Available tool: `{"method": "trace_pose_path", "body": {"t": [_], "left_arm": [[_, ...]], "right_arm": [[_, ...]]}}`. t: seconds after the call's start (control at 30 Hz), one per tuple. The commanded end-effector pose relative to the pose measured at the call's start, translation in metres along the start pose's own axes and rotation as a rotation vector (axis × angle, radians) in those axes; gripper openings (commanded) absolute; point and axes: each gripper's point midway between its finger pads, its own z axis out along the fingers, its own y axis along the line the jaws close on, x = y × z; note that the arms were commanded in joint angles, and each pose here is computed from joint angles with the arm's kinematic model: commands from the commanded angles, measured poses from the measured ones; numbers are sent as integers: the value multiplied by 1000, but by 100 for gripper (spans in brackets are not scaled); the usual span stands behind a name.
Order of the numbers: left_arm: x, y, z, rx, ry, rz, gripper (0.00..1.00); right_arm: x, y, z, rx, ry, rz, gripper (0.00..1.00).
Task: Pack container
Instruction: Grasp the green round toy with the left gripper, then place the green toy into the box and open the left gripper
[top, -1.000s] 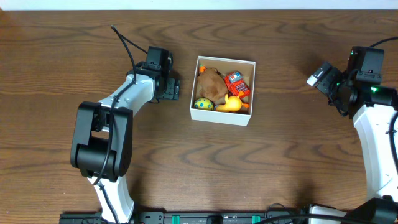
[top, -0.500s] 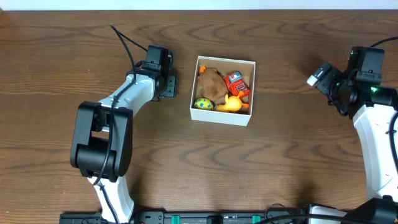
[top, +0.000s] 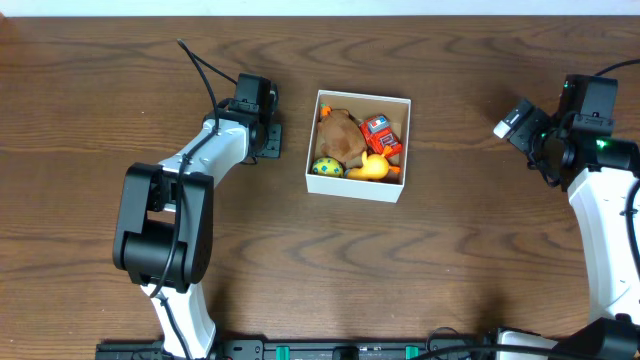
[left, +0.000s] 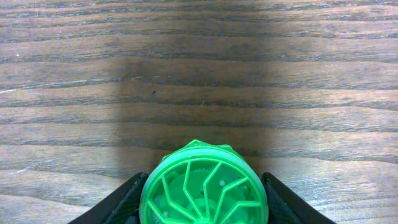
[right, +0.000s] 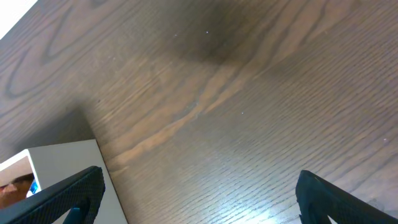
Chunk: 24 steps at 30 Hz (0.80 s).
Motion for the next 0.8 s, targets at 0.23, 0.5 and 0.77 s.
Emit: {"method": "trace_pose_path", "body": {"t": [0.23,0.5,0.77], "left_arm": [[-26,1,-50,0,-88,8,54],[-54,-33,-168,56,-321,140,50],[-38,-127,-205,189,-403,325,50]], "right_arm": [[-2,-1,-1,-2,-4,-5,99],[-2,-1,-1,-2,-4,-5,99],[-2,-1,-1,-2,-3,-5,99]]}}
